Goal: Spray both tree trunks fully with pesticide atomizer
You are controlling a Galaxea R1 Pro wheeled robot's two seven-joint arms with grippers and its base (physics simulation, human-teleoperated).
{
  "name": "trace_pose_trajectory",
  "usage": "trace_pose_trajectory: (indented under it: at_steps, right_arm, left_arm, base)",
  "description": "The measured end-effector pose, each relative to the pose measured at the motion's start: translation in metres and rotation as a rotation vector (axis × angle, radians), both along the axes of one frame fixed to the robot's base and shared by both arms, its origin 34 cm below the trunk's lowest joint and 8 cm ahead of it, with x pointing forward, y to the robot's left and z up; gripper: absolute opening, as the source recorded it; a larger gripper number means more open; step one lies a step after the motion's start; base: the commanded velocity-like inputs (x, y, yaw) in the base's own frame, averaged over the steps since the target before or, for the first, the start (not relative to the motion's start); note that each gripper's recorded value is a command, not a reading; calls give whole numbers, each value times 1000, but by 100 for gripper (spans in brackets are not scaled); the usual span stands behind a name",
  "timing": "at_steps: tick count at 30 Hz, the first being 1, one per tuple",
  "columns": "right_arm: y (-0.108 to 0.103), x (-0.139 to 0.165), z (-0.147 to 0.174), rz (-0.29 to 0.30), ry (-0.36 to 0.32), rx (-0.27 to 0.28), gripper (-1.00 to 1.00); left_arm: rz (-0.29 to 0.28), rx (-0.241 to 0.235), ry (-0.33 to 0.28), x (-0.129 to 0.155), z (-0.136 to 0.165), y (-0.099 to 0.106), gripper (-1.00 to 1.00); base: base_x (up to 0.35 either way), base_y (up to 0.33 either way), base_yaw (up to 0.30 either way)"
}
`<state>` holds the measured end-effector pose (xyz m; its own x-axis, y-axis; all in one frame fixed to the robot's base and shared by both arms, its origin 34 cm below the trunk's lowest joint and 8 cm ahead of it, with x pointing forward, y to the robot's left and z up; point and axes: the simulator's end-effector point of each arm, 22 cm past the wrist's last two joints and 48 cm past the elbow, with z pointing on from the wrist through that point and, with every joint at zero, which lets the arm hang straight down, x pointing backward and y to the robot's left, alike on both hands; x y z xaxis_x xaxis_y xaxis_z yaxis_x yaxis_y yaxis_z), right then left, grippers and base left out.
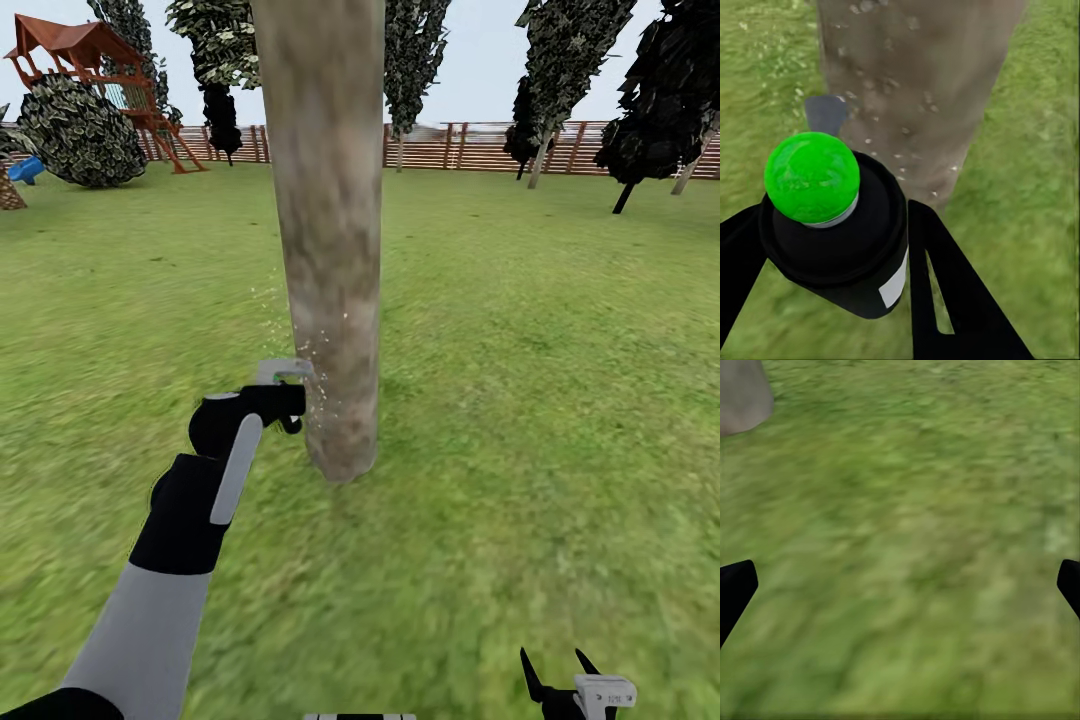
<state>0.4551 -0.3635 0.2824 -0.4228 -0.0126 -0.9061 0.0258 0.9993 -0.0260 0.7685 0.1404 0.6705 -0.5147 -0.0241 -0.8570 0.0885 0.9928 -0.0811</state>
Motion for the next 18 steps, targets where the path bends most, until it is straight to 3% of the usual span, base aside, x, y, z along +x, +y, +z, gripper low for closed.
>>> trace_pose_trajectory:
  at_steps: [3,6,9,10,13,18]
  right_arm:
    - [0,0,0,0,0,0,100]
    - [0,0,0,0,0,0,100]
    - [0,0,0,0,0,0,100]
    - [0,0,0,0,0,0,100]
    - [0,0,0,0,0,0,100]
    - [0,0,0,0,0,0,100]
  left_arm:
    - [-72,36,-10,-6,1,-31,-100]
    - [-62,56,-24,-2,8,-24,-100]
    - [22,37,-48,15,26,14,-100]
    - [28,24,-56,18,32,17,-100]
    - [31,13,-70,25,44,17,-100]
    - [7,-12,-74,25,49,-2,-100]
  base:
    - [0,0,0]
    - [0,0,0]
    - [0,0,0]
    - [0,0,0]
    - [0,0,0]
    - [0,0,0]
